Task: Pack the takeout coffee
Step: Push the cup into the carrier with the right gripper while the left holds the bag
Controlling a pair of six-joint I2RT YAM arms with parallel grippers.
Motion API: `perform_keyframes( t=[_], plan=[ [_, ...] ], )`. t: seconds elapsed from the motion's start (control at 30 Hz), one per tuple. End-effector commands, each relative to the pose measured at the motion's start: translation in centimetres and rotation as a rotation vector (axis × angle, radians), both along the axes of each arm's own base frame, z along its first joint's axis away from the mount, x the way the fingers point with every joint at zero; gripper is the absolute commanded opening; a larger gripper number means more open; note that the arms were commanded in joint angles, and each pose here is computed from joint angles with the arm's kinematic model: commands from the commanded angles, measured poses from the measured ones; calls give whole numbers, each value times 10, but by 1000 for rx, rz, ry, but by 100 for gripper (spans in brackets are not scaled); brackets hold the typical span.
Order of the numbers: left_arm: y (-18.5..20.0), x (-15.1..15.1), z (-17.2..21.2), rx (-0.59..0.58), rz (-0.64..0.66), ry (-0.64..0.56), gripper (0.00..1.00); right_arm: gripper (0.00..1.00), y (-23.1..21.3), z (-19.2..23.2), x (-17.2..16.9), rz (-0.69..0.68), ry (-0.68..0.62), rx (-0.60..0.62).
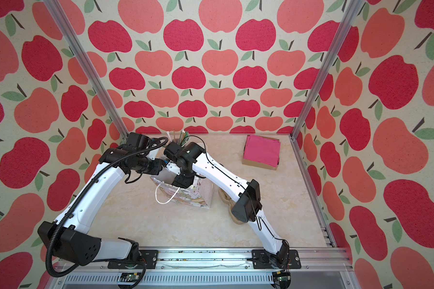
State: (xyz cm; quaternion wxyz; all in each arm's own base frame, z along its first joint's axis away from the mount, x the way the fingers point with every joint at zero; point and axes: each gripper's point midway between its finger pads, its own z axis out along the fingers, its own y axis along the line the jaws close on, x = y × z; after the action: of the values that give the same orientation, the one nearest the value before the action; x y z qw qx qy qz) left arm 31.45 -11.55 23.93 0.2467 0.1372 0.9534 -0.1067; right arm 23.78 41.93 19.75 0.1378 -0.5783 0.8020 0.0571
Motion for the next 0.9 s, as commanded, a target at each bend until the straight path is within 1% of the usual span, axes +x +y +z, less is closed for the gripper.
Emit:
perform_keyframes(
  t=[0.0,0.2,0.47,0.67,0.8,0.87],
  plan=[
    [2,-4,4,34,-15,6,0,99,4,33,5,-22,-49,103],
    [4,-5,2,74,-17,11,0,99,5,33,2,-3,-47,106],
    [7,-5,6,104,-15,-10,0,99,-5,18,-5,31,-35,62],
    [7,-6,9,89,-16,-32,0,86,-16,12,-7,26,-39,56],
    [5,-6,7,82,-19,-26,0,70,-16,13,-7,24,-49,73],
    [4,-6,7,75,-20,-23,0,65,-14,15,-7,26,-52,90]
  ],
)
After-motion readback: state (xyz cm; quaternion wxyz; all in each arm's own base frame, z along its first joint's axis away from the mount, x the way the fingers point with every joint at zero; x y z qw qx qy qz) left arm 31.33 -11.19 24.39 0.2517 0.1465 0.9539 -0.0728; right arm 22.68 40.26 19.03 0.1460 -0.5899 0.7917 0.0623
